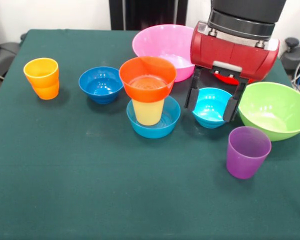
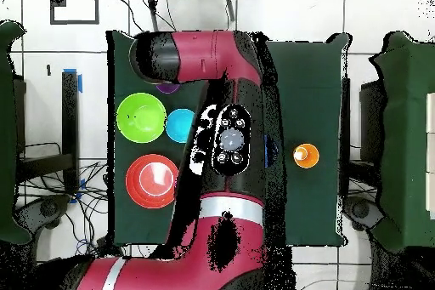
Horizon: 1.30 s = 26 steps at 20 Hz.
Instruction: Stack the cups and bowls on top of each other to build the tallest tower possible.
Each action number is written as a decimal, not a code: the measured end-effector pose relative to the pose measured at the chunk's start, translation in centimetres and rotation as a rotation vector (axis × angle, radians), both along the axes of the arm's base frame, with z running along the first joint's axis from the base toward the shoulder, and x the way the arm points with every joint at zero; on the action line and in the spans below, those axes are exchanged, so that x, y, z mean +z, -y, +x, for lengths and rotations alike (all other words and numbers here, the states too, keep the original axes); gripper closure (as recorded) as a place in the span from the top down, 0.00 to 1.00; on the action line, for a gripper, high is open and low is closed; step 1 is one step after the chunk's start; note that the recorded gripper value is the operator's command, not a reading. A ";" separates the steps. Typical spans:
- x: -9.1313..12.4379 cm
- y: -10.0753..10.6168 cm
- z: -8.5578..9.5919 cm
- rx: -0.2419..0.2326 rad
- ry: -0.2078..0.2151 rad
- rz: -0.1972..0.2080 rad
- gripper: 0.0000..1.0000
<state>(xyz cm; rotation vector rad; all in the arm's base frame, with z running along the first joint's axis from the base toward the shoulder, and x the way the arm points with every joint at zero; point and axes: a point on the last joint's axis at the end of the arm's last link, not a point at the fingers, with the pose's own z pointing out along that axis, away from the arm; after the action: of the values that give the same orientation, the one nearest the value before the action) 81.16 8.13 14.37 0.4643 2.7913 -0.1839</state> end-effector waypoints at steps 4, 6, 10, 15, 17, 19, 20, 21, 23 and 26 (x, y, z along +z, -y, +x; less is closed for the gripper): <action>-0.2 -0.4 -0.3 0.010 0.004 -0.015 1.00; -0.2 -0.8 -0.4 0.015 0.007 -0.020 1.00; -0.1 -1.5 -0.5 0.026 0.011 -0.026 1.00; -0.1 -1.8 -0.6 0.032 0.010 -0.033 1.00; -0.1 -1.8 -0.6 0.032 0.010 -0.034 1.00; -0.1 -1.8 -0.7 0.031 0.009 -0.035 1.00; -0.2 -1.7 -0.7 0.031 0.009 -0.036 1.00; -0.2 -1.7 -0.7 0.031 0.009 -0.037 1.00; -0.2 -1.6 -0.7 0.030 0.009 -0.038 1.00; -0.2 -1.5 -0.6 0.030 0.012 -0.040 1.00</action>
<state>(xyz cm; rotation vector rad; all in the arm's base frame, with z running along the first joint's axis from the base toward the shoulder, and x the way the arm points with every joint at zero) 80.51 9.66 14.20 0.4129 2.7759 -0.2290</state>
